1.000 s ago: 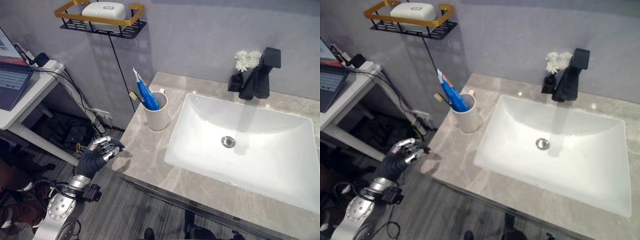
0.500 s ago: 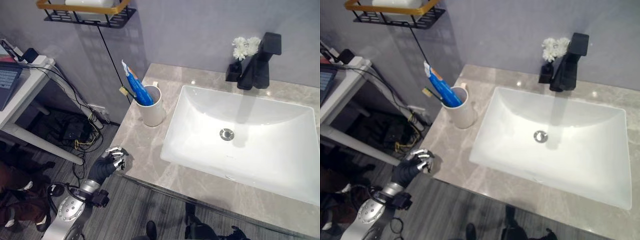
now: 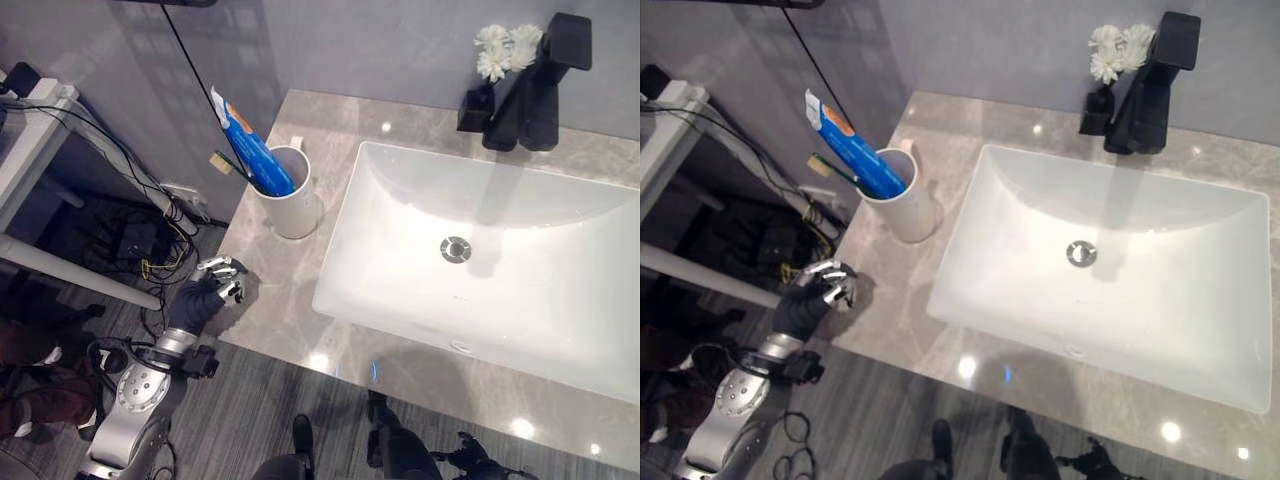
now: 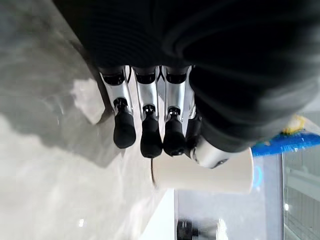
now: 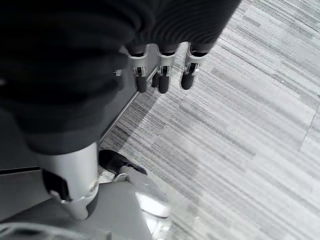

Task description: Put brush and paste in cup on sink, flatten towel.

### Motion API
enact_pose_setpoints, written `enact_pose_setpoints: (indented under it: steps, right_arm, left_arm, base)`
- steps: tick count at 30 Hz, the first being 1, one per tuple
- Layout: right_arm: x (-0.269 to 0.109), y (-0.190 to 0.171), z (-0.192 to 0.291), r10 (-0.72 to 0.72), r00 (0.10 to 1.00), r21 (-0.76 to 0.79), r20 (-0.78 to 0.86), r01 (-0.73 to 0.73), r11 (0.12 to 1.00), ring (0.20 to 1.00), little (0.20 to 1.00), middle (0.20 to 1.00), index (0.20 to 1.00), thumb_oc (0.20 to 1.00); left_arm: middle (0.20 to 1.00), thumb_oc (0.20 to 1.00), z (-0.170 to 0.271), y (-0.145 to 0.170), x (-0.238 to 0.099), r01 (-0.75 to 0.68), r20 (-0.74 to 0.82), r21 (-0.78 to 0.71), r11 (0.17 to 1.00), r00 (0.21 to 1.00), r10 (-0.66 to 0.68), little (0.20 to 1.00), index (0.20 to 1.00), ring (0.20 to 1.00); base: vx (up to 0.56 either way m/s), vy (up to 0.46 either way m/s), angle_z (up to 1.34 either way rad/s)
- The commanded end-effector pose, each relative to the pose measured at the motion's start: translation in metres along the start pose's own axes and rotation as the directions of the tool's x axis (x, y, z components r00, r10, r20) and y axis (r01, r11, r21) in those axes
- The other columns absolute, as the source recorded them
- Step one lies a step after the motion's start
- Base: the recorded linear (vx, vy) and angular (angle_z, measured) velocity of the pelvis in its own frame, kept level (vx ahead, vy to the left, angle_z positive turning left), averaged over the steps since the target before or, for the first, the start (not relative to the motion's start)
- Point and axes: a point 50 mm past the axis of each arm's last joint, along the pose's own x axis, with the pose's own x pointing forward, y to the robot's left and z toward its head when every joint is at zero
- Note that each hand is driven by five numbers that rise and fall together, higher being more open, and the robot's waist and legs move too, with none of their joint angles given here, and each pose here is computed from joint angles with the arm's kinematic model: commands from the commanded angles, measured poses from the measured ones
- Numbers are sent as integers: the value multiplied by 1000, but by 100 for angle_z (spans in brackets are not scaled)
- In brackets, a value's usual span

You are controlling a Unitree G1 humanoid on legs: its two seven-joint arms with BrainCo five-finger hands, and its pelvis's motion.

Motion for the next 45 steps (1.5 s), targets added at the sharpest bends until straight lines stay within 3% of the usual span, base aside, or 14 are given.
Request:
enact_pose_setpoints:
  steps: [1,14,27,45]
  right_arm:
    - [2,-1,11,-18,1000,20,-2,18,1000,1000,1000,1000,1000,1000]
    - [0,19,20,61,997,-36,39,-60,998,1000,1000,1000,1000,1000]
    - [-2,21,3,64,998,-55,-25,-65,996,1000,1000,1000,1000,1000]
    - [-1,22,14,62,998,-51,16,-61,997,1000,1000,1000,1000,1000]
  left_arm:
    - [200,200,9,4,3,-23,38,-18,1000,999,24,200,200,200]
    - [200,200,10,-14,9,93,35,-54,994,995,-92,200,200,200]
    - [200,200,17,-15,17,49,93,-92,995,995,-40,200,200,200]
    - [200,200,33,-8,42,-44,201,-107,993,977,65,200,200,200]
  base:
    - [30,-3,-1]
    - [7,-2,0]
    - [2,-7,-5]
    - [3,-6,-4]
